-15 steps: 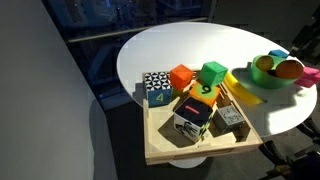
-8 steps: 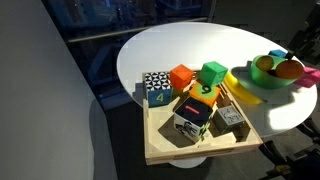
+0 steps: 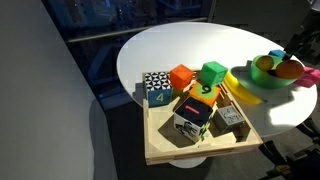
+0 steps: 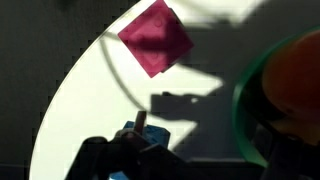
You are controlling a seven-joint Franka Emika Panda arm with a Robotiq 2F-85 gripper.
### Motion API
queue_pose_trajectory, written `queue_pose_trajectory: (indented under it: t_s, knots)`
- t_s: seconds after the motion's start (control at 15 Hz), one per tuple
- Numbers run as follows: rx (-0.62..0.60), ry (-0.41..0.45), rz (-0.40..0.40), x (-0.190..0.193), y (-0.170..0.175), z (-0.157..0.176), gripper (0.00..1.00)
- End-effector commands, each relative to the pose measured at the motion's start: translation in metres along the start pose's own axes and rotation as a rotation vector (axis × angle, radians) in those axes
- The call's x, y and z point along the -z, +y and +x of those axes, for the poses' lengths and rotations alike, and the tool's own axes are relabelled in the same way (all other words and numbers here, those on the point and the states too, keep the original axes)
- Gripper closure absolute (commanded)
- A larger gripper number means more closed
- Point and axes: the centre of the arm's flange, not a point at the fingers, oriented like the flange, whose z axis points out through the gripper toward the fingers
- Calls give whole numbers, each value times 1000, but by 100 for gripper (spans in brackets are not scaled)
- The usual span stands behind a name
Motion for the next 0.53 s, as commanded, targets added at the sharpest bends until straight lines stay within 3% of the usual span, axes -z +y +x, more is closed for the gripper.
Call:
queue_pose_trajectory:
  t_s: [0.0, 0.47]
  knots:
    - [-22, 9, -29, 0, 3, 12, 0]
    - [-55, 8, -39, -2, 9, 23, 0]
